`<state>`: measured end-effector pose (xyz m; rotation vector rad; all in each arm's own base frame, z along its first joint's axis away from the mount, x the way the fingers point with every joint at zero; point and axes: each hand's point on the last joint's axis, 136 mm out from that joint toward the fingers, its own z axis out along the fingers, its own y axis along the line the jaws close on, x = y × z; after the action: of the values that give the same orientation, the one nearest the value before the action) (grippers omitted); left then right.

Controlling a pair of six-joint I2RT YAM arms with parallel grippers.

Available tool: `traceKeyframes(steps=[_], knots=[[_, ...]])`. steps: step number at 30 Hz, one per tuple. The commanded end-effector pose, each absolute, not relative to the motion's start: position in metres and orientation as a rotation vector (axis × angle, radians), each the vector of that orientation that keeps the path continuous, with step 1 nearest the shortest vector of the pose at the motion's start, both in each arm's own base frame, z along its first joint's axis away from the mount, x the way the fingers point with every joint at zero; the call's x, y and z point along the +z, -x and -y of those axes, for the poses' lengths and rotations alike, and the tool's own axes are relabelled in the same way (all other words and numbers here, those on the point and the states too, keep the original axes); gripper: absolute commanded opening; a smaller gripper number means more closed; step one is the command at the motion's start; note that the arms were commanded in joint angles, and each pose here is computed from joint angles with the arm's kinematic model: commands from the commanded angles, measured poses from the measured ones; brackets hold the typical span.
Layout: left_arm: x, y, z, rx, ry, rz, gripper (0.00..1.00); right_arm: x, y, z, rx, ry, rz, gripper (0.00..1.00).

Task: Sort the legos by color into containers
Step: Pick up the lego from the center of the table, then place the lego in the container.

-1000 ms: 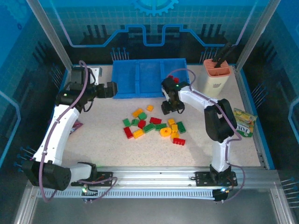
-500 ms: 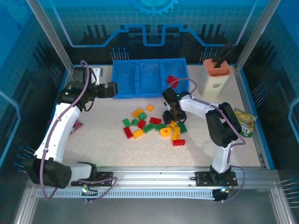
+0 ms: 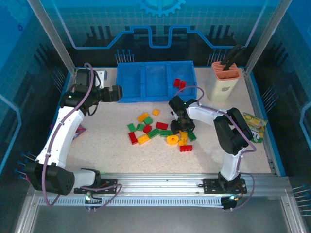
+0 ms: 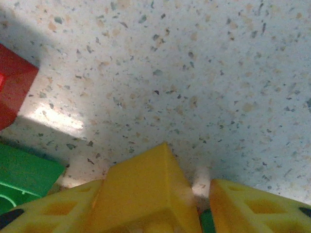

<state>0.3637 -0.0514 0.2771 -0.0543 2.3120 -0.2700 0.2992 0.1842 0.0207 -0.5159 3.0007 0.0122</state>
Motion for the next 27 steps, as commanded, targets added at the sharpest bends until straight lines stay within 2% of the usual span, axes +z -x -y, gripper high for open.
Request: traceKeyframes(steps=[1, 6, 10, 15, 20, 27], knots=[[0.276, -0.362, 0.047, -0.247, 0.047, -2.326, 0.99, 0.02, -0.291, -0.185, 0.004, 0.558, -3.011, 0.48], [0.277, -0.362, 0.048, -0.253, 0.049, -2.323, 1.0, 0.02, -0.297, -0.19, 0.013, 0.592, -2.997, 0.32], [0.276, -0.362, 0.048, -0.251, 0.046, -2.326, 0.99, 0.046, -0.316, -0.201, 0.048, 0.608, -2.923, 0.25], [0.274, -0.364, 0.048, -0.252, 0.044, -2.335, 1.0, 0.105, -0.378, -0.242, 0.105, 0.667, -2.712, 0.23], [0.269, -0.366, 0.047, -0.242, 0.041, -2.347, 0.99, 0.142, -0.444, -0.29, 0.166, 0.792, -2.509, 0.23], [0.271, -0.365, 0.048, -0.243, 0.026, -2.353, 0.99, 0.144, -0.525, -0.332, -0.002, 1.015, -2.259, 0.25]])
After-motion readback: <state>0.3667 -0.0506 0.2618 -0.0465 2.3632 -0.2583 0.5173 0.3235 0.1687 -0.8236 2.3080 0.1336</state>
